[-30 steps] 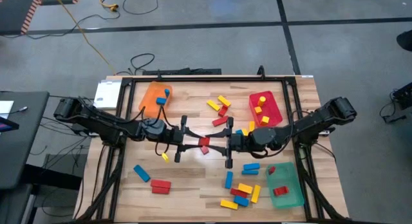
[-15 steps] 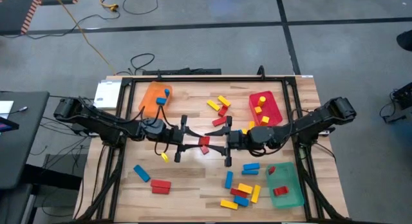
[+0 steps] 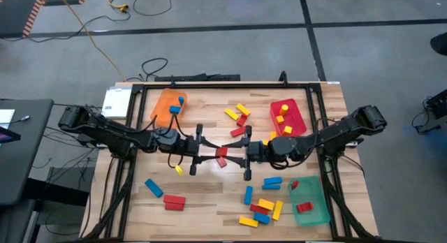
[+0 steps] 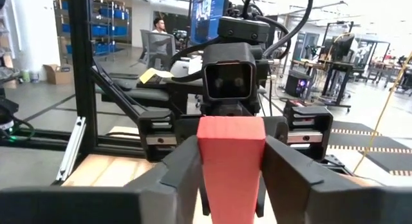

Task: Sort blocks
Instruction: Put the red rectangle block into the green bin

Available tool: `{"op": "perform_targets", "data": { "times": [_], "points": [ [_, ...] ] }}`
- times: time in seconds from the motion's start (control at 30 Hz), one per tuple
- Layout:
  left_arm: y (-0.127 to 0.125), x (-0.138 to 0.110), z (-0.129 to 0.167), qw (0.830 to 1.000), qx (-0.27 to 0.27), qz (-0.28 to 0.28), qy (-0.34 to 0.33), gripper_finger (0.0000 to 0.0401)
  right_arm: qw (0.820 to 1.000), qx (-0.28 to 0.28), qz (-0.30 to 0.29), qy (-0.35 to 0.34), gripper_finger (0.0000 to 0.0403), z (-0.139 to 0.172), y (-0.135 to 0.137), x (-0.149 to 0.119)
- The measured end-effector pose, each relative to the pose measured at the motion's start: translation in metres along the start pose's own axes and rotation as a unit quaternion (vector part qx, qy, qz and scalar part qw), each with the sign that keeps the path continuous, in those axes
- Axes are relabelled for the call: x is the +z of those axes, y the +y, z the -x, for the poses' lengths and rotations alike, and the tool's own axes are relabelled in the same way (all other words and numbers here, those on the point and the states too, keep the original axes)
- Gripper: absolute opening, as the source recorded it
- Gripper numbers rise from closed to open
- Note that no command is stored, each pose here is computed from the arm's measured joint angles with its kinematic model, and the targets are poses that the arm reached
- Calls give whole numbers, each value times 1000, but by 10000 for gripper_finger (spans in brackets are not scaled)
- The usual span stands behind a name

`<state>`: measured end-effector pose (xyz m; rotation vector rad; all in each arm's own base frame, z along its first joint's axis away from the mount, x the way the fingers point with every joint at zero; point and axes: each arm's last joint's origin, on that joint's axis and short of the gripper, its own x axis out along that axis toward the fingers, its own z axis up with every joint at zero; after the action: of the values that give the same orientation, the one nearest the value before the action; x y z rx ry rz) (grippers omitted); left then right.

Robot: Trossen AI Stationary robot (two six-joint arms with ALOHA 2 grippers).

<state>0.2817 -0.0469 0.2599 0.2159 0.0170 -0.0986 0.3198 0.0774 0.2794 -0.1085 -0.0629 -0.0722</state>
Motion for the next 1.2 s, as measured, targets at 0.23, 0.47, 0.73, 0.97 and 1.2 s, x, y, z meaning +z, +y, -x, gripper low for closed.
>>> {"op": "perform_targets", "data": {
  "times": [0.23, 0.47, 0.73, 0.97, 1.2],
  "points": [
    [0, -2, 0, 1000, -1, -1, 9, 137, 1000, 2, 8, 6, 121, 0, 1, -1],
    [-5, -2, 0, 1000, -21, -11, 14, 214, 999, 20, 14, 35, 121, 4, 10, -5],
    [-7, -16, 2, 996, -31, 9, 86, 277, 990, 48, -11, 133, 121, 30, 27, 1],
    [-14, -32, 7, 985, -45, 30, 166, 278, 968, 57, -70, 232, 121, 72, 39, 22],
    [-20, -48, 14, 979, -49, 50, 190, 278, 922, 47, -150, 355, 121, 118, 47, 23]
  ]
}}
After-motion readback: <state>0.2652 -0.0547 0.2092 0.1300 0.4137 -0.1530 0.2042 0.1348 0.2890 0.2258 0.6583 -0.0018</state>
